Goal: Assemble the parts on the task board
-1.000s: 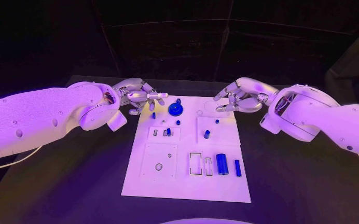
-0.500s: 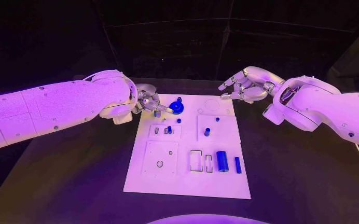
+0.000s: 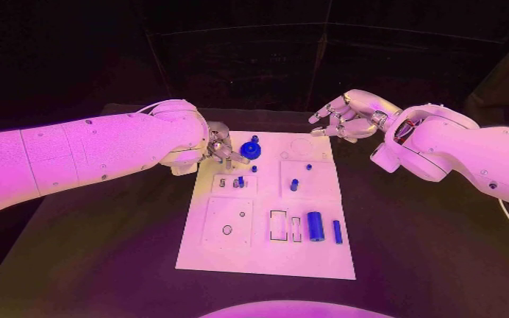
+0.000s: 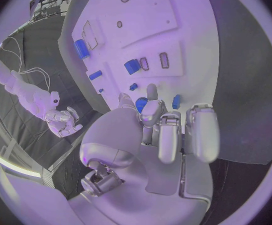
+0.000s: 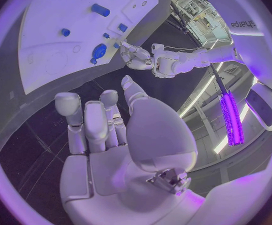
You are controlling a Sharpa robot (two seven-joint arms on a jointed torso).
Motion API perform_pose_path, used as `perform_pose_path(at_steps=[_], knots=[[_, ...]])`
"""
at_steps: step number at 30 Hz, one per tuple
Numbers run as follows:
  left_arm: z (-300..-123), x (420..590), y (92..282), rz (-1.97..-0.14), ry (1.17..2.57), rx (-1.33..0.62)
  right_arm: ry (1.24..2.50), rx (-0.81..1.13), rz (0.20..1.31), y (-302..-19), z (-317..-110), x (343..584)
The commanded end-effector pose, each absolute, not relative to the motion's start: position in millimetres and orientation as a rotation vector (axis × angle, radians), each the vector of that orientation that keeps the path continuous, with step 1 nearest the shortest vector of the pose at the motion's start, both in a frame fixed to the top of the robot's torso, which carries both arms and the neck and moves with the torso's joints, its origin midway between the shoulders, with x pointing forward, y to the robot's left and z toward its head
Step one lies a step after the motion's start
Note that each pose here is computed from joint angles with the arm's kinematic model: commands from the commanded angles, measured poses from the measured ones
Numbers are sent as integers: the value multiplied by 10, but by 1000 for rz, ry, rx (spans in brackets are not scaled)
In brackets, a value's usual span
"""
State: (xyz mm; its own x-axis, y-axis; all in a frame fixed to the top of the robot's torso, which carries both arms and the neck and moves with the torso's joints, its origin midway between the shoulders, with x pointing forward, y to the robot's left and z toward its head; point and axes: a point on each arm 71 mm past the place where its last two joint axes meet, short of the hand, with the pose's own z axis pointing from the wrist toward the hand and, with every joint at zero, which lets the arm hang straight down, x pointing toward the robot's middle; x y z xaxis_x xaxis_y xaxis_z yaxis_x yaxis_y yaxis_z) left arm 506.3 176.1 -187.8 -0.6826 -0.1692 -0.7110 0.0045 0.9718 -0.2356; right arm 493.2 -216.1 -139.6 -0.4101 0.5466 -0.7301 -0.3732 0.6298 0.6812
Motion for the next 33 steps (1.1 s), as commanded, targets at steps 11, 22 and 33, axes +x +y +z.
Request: perform_pose_path(at_steps=[11,22,33], knots=[[-1914,5011,1592,-253,2383,-63,1705,162,997,-2169,-1382,4980],[-1934,4967,1530,-254,2425,-31,1709,169,984,-2180,-1394,5018],[-1954,4953,1520,-248,2452,-20,1713,171,979,-2180,-1400,5032]])
